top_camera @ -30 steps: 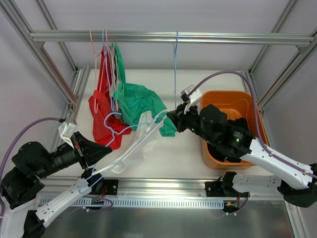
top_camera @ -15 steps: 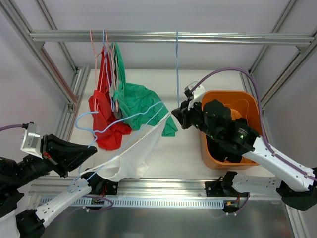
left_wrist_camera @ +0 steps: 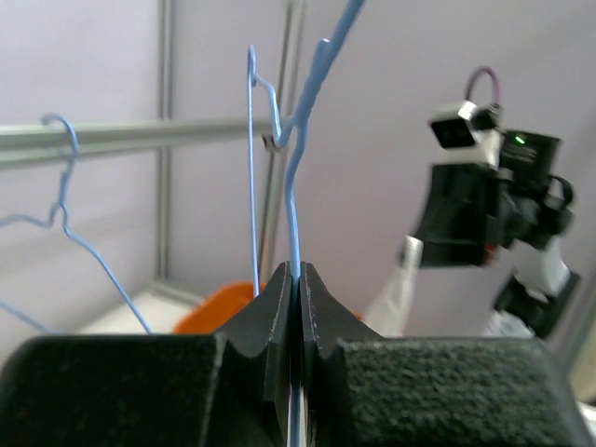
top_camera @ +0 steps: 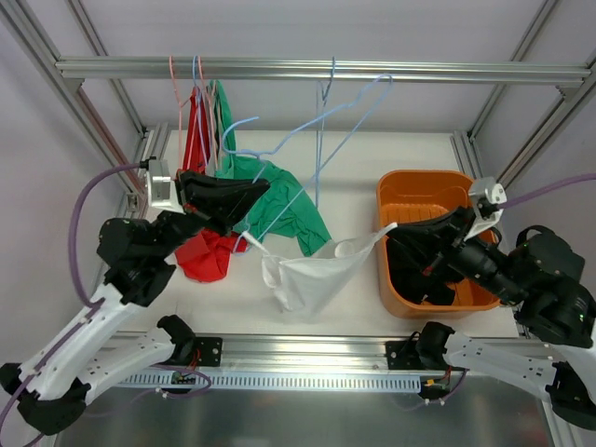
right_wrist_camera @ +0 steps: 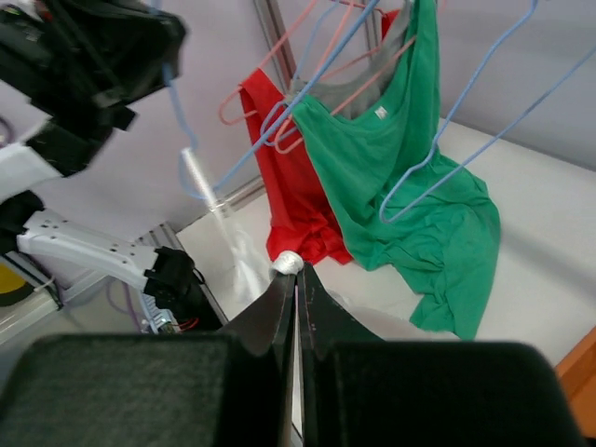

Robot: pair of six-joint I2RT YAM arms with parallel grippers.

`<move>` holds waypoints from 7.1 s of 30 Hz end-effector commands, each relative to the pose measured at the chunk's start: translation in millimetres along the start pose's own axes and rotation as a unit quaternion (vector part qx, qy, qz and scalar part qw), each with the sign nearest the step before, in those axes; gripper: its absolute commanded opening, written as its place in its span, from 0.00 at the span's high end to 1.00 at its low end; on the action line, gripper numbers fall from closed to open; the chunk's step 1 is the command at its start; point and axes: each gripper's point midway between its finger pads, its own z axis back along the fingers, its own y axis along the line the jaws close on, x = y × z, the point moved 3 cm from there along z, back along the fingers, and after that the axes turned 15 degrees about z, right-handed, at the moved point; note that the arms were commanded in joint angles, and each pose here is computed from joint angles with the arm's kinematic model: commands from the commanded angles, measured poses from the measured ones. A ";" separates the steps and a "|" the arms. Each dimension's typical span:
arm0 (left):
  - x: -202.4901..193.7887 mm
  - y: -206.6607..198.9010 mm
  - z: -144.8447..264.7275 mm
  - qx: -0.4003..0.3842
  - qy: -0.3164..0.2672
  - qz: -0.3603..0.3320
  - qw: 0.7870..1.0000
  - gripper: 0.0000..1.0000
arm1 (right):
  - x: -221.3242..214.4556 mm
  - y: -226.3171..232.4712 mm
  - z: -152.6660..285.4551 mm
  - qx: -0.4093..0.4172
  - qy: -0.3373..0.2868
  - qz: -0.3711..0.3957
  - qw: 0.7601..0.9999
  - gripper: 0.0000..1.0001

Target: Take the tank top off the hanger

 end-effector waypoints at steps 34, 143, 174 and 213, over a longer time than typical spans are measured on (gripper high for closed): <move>35.4 6.1 14.2 0.002 -0.176 -0.096 0.980 1.00 | -202.2 48.5 -83.3 0.050 0.292 -0.042 0.954 1.00; -72.8 88.7 166.1 0.453 0.147 0.007 0.879 0.01 | -285.8 63.2 -100.9 -0.022 0.337 0.031 0.941 1.00; -12.5 70.7 120.5 0.439 0.091 0.003 0.894 0.01 | -178.7 -164.9 49.2 -0.434 0.334 -0.016 0.837 0.50; 25.6 252.3 33.7 0.665 0.161 -0.130 0.718 0.59 | -161.3 -106.4 47.5 -0.296 0.229 -0.049 0.926 0.10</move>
